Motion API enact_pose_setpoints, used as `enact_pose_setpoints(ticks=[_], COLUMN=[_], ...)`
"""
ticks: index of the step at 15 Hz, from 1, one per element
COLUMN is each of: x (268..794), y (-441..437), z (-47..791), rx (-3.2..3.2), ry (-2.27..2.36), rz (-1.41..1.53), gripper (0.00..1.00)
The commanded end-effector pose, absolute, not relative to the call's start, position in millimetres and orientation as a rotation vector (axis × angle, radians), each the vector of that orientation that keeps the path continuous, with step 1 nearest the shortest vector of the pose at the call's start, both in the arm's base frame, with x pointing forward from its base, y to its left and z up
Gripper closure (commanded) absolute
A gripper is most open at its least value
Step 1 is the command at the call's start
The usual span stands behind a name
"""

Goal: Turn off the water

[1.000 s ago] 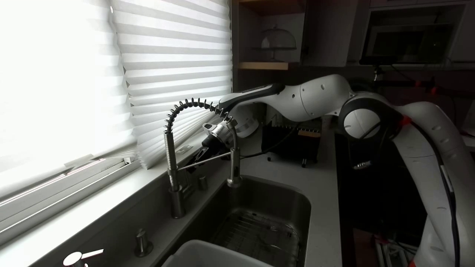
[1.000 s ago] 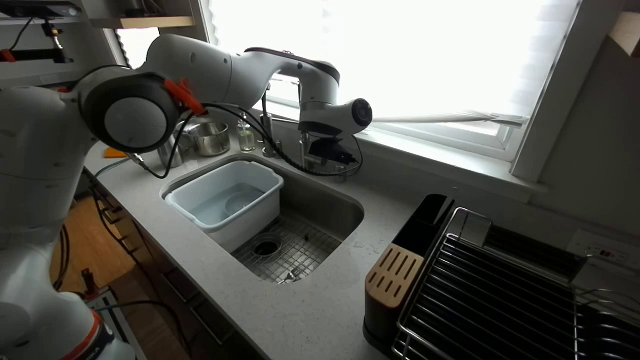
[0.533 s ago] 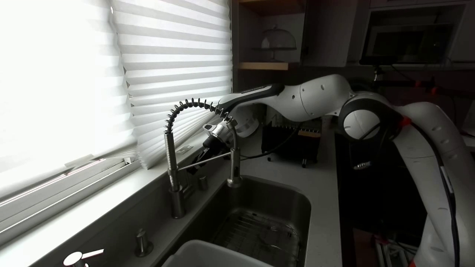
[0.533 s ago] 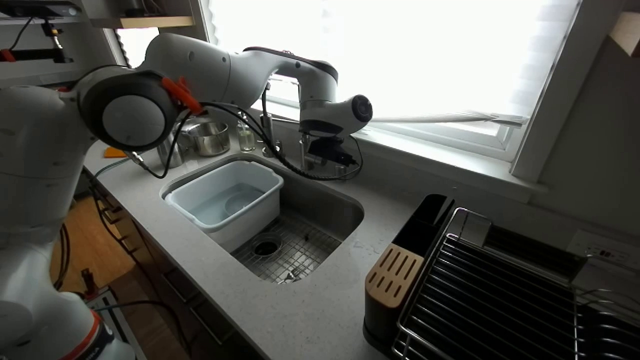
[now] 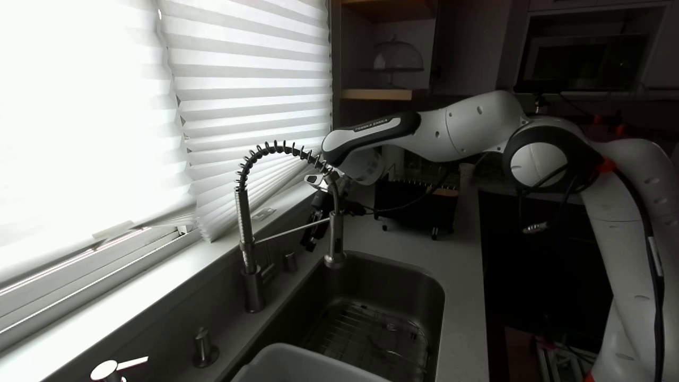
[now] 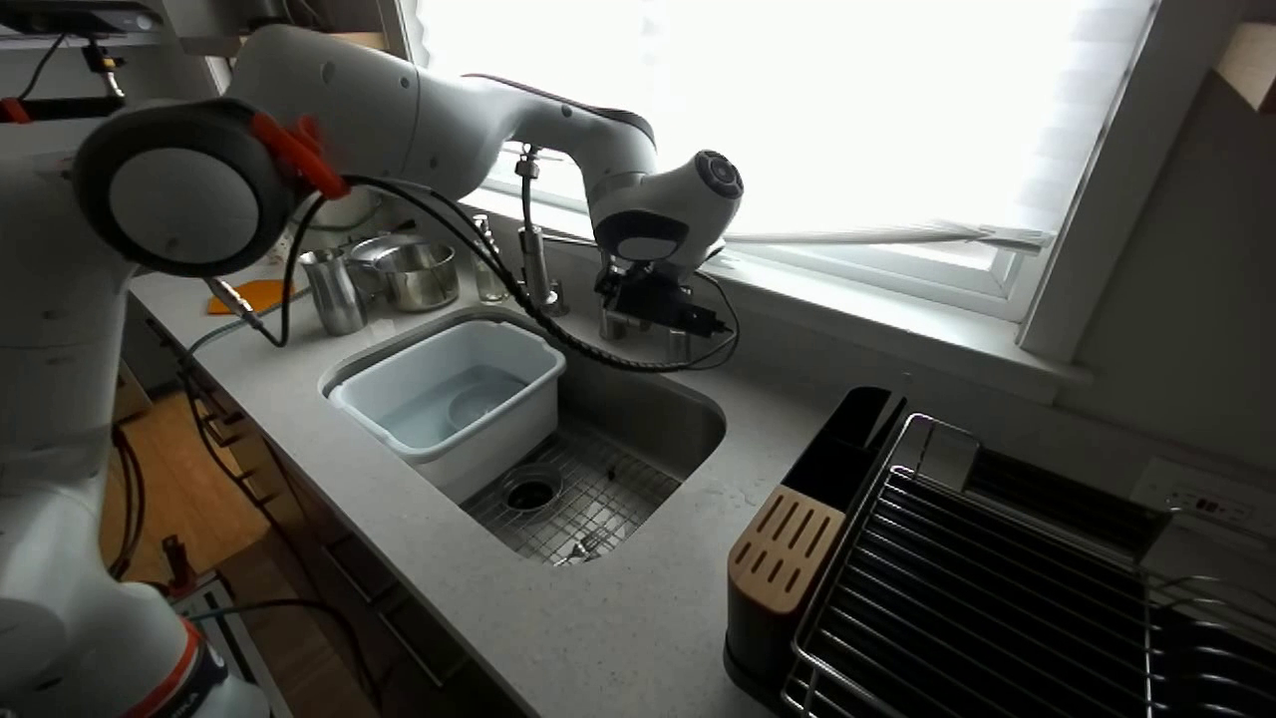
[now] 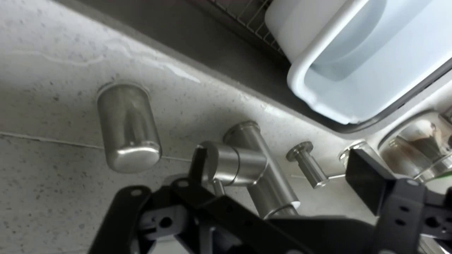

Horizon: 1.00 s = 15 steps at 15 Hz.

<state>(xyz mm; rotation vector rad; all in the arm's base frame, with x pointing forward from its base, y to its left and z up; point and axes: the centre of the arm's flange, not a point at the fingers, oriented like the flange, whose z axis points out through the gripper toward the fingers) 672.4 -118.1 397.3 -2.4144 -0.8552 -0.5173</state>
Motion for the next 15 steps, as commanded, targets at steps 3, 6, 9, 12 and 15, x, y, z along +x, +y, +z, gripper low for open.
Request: enact_pose_setpoints(ticks=[3, 6, 9, 12, 15], x=[586.5, 550.1, 512.5, 477.7, 443.7], y=[-124.2, -125.7, -128.8, -137.4, -149.4], z=[424.6, 435.6, 452.7, 468.5, 485.8], rx=[-2.546, -2.593, -2.622, -2.636, -2.665], ry=[-0.860, -0.873, -0.884, -0.882, -0.865], rz=[-0.314, -0.254, -0.255, -0.292, -0.365], gripper=[0.00, 0.00, 0.00, 0.00, 0.00])
